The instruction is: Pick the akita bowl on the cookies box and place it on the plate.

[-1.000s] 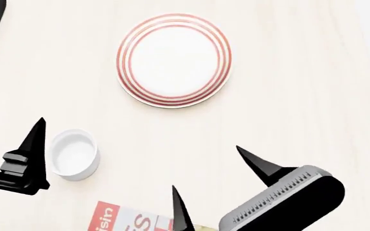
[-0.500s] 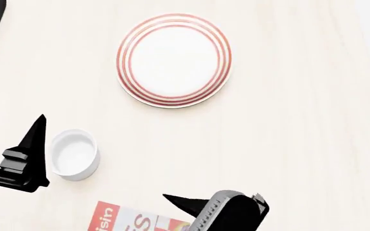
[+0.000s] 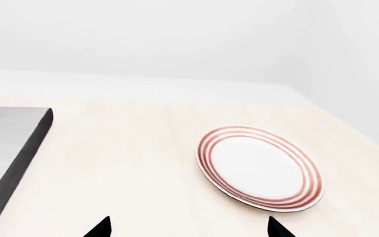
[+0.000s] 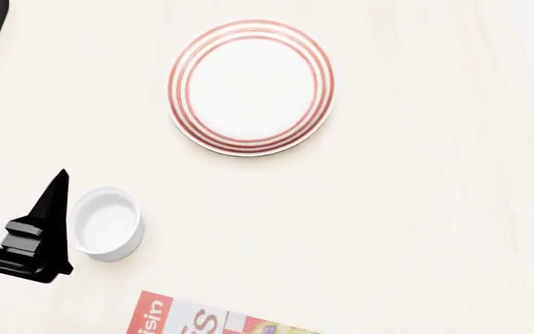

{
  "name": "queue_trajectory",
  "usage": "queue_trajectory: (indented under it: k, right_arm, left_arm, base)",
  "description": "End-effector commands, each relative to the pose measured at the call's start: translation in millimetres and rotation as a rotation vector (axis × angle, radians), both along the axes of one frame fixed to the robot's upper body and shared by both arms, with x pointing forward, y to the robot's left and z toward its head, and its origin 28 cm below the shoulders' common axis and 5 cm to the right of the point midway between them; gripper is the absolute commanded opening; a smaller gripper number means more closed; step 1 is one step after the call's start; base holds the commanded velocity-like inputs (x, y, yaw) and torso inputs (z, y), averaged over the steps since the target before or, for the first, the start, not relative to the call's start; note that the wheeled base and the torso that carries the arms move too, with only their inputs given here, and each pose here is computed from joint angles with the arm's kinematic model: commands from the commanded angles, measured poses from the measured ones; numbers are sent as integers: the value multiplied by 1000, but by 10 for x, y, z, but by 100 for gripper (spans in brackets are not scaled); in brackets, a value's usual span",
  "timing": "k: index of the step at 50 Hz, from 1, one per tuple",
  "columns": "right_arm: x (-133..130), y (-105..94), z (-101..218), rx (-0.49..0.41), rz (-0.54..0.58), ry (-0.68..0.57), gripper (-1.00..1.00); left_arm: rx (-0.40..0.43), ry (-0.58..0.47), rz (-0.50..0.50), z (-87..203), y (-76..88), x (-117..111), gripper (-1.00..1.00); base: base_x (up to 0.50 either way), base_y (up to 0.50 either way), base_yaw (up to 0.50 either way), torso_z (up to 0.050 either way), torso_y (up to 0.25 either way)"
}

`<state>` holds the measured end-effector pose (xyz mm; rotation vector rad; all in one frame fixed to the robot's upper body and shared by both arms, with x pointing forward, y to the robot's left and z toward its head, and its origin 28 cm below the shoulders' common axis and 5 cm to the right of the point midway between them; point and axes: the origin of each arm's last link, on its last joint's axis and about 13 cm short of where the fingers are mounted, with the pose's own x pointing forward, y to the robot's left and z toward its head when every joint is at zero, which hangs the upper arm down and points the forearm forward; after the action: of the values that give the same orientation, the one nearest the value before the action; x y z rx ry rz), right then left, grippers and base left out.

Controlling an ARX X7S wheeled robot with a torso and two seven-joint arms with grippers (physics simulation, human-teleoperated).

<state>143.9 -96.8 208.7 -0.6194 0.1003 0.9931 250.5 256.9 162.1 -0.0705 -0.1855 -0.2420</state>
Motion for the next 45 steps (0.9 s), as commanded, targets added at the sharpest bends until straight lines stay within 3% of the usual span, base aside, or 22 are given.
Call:
queue_trajectory:
  k: [1,9,24,45]
  right_arm:
    - [-21,9,-5,-136,-5,26,100]
    - [-25,60,71,-255,3,42,100]
    - [-101,160,187,-352,70,41,100]
    - [20,189,90,-460,48,83,100]
  left_arm:
    - [2,2,-3,-13,-8,-5,100]
    - [2,4,-5,-16,-13,-6,100]
    - [1,4,-10,-15,-16,-23,100]
    - [-1,5,-12,-24,-17,-29,100]
  base:
    - [0,0,0,0,0]
    - [0,0,0,0,0]
    - [0,0,0,0,0]
    - [0,0,0,0,0]
